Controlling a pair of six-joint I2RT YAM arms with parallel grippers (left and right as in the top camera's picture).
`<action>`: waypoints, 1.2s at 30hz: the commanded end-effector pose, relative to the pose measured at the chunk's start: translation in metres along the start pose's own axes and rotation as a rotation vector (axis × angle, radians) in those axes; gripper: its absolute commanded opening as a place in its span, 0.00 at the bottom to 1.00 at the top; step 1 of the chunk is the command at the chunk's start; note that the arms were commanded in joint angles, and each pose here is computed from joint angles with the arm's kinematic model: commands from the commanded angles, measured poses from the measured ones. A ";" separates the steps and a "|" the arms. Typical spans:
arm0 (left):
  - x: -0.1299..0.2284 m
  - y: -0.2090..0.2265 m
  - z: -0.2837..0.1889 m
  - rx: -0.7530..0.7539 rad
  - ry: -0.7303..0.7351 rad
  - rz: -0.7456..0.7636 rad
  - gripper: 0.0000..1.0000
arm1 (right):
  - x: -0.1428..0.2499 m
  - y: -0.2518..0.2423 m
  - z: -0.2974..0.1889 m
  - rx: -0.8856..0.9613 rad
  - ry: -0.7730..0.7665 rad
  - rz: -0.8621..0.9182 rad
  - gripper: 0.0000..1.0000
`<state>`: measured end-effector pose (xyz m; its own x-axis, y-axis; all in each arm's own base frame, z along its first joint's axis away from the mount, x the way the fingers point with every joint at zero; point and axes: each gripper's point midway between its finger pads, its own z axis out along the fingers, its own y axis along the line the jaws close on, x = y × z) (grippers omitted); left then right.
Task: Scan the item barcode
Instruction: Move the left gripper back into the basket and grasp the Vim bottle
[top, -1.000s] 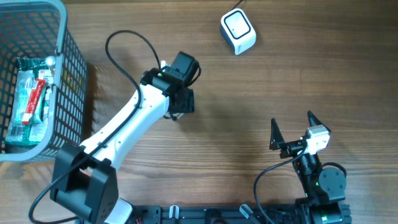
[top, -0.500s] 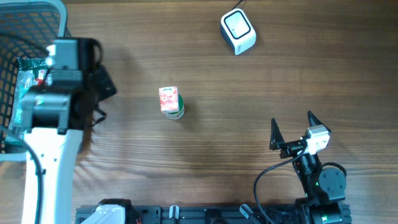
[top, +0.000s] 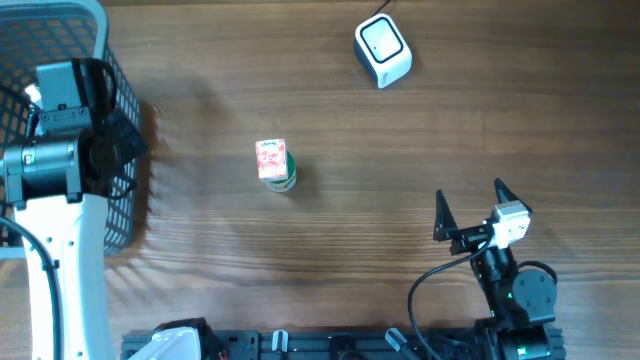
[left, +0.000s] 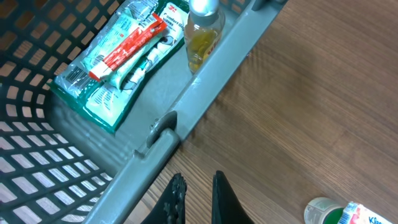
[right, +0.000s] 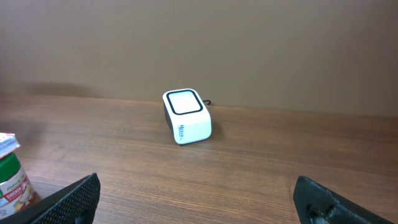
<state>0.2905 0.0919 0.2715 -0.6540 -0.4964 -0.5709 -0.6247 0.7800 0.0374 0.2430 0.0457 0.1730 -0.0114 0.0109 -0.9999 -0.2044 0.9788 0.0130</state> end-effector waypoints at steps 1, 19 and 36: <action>0.001 0.005 0.007 -0.037 0.011 0.016 0.09 | -0.002 -0.003 0.000 0.014 -0.007 -0.012 1.00; -0.003 0.020 0.018 -0.145 -0.025 0.020 0.15 | -0.002 -0.003 0.000 0.014 -0.007 -0.012 1.00; -0.109 -0.074 -0.095 0.468 -0.404 0.125 0.63 | -0.002 -0.003 0.000 0.014 -0.007 -0.011 1.00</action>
<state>0.3561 0.0584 0.3175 -0.6098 -0.3786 -0.6963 -0.3818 0.9102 -0.1605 0.2430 0.0458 0.1730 -0.0114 0.0109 -0.9999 -0.2048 0.9787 0.0130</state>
